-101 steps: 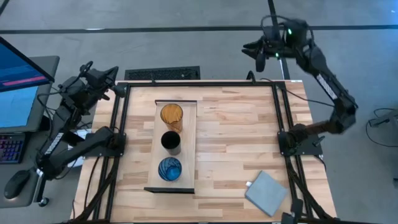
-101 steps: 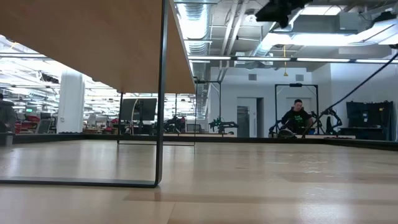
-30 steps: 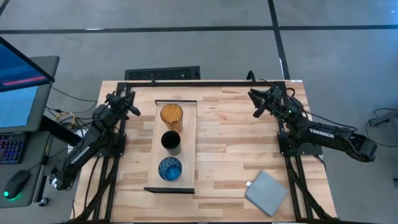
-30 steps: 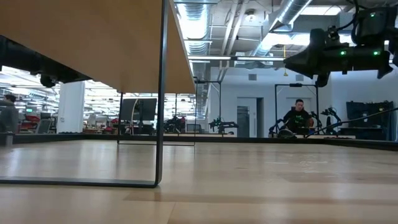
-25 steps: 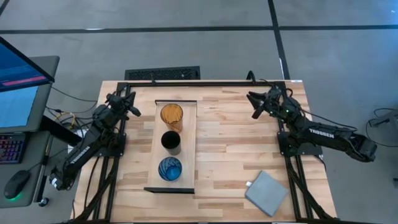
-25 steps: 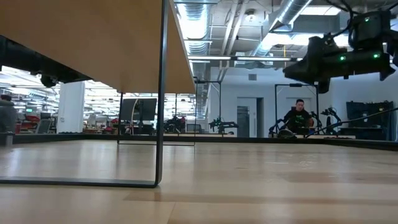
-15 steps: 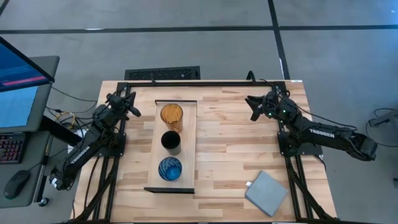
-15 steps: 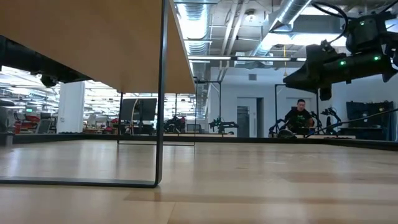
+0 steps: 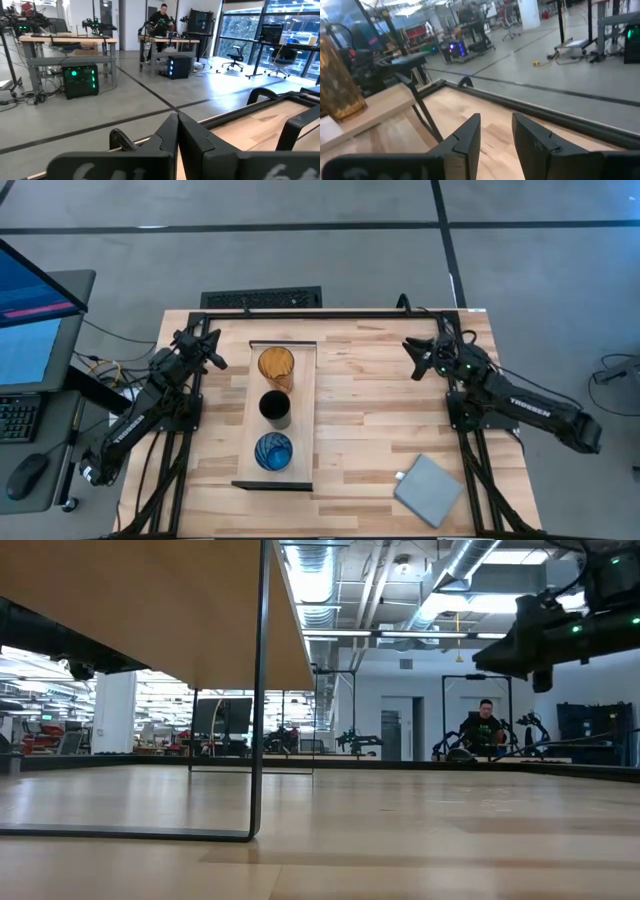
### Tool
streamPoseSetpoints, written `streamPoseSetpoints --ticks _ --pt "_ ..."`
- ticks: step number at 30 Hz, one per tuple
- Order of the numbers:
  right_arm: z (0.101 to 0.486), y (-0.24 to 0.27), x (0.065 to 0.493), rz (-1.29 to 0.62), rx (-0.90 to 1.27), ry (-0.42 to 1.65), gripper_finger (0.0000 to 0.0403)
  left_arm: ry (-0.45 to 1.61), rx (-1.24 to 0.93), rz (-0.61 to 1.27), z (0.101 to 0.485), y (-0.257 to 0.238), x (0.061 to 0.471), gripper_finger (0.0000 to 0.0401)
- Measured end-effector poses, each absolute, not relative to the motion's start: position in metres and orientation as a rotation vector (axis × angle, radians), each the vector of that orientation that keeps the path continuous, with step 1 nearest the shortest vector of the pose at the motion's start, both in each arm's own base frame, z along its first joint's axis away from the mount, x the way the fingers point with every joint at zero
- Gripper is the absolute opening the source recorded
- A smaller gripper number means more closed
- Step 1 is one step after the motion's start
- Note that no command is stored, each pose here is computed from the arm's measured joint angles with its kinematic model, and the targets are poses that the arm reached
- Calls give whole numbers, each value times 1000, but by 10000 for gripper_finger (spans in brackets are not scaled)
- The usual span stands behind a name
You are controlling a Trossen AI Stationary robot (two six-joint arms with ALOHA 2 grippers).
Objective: Stack small to large cups/mugs on shelf
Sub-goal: Return to Home Position
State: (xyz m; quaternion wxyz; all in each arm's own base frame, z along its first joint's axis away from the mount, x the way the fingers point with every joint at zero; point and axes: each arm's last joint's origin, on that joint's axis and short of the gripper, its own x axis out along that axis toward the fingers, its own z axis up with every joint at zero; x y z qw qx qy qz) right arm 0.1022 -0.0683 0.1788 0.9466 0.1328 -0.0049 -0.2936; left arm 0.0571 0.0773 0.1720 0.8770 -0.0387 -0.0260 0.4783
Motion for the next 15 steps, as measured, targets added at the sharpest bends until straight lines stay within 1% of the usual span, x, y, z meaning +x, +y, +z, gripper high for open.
streamPoseSetpoints --ticks 4,9,15 --pt "182 -63 92 -625 254 -49 134 -54 -81 998 172 77 57 0" --pt "176 -54 76 -677 268 -27 134 -55 -83 998 172 77 57 0" --pt "173 -53 75 -697 273 -5 134 -55 -94 996 171 78 57 0"
